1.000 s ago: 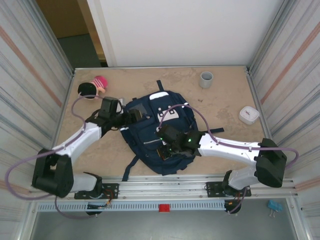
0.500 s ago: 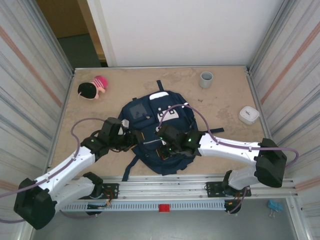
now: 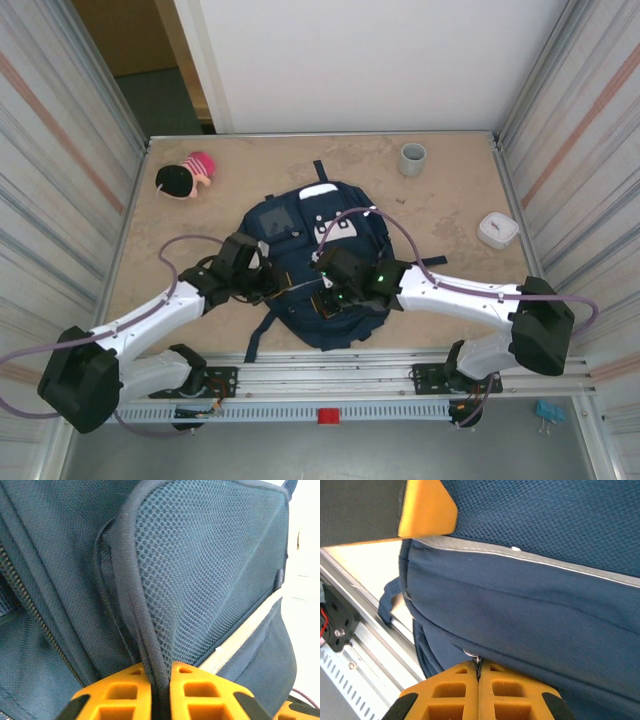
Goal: Pack books, pencil case, and school supplies into a backpack
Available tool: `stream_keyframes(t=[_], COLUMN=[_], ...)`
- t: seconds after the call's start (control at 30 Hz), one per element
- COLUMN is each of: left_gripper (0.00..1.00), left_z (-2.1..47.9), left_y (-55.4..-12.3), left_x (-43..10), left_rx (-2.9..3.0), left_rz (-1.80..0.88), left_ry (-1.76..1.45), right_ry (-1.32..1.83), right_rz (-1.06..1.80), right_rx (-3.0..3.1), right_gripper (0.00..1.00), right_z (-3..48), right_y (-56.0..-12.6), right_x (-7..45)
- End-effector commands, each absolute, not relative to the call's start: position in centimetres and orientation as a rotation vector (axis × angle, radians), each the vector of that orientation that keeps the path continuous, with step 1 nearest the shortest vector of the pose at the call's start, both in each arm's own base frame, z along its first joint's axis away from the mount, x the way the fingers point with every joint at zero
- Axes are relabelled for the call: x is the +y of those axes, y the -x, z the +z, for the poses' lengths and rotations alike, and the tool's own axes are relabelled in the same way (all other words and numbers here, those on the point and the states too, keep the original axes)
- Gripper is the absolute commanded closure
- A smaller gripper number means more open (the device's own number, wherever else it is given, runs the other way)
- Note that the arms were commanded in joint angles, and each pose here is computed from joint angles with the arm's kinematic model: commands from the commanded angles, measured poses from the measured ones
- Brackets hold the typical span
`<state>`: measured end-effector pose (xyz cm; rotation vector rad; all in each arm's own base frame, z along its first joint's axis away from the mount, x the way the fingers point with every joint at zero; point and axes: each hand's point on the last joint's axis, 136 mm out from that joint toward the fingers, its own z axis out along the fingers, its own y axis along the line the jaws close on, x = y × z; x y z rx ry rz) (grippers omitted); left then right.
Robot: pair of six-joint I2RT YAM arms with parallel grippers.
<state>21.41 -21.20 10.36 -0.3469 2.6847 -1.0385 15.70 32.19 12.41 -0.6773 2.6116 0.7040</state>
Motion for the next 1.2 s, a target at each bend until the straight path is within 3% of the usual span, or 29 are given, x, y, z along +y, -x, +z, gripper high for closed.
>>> stream_keyframes(t=[0.0, 0.2, 0.37, 0.43, 0.57, 0.67, 0.8, 0.87, 1.0, 1.17], left_gripper=[0.97, 1.0, 1.0, 0.86, 0.45, 0.3, 0.26, 0.26, 0.25, 0.22], left_z=[10.9, 10.8, 11.4, 12.3, 14.9, 17.2, 19.3, 19.6, 18.0, 14.7], left_y=[-23.1, -24.4, -25.3, -25.5, -25.6, -25.1, -23.0, -21.5, -19.5, -20.9], left_x=[-17.9, -14.2, -13.0, -13.5, -14.7, -15.8, -18.7, -20.0, -21.9, -23.4], left_rx=[2.656, 2.641, 2.606, 2.587, 2.491, 2.384, 2.186, 2.051, 1.838, 1.846], left_rz=[-0.851, -0.742, -0.704, -0.736, -0.775, -0.728, -0.577, -0.426, -0.196, -0.074], left_ry=[0.293, 0.316, 0.312, 0.255, 0.103, -0.113, -0.635, -0.954, -1.364, -1.49], right_ry=[0.613, 0.402, 0.329, 0.356, 0.406, 0.449, 0.476, 0.472, 0.474, 0.476], right_rz=[0.692, 0.661, 0.692, 0.749, 0.822, 0.82, 0.78, 0.787, 0.808, 0.843], right_rx=[2.601, 2.647, 2.642, 2.623, 2.586, 2.572, 2.524, 2.5, 2.465, 2.417], right_gripper=[1.0, 1.0, 1.0, 1.0, 1.0, 0.96, 0.74, 0.68, 0.61, 0.57], right_z=[13.2, 11.9, 11.4, 11.9, 12.7, 12.8, 13.2, 13.6, 13.9, 14.8], right_y=[-16.4, -17.9, -18.2, -18.0, -17.8, -17.6, -17.7, -17.9, -18.1, -18.1], right_x=[29.7, 23.1, 21.4, 22.1, 23.3, 23.6, 23.6, 23.7, 24.0, 24.2])
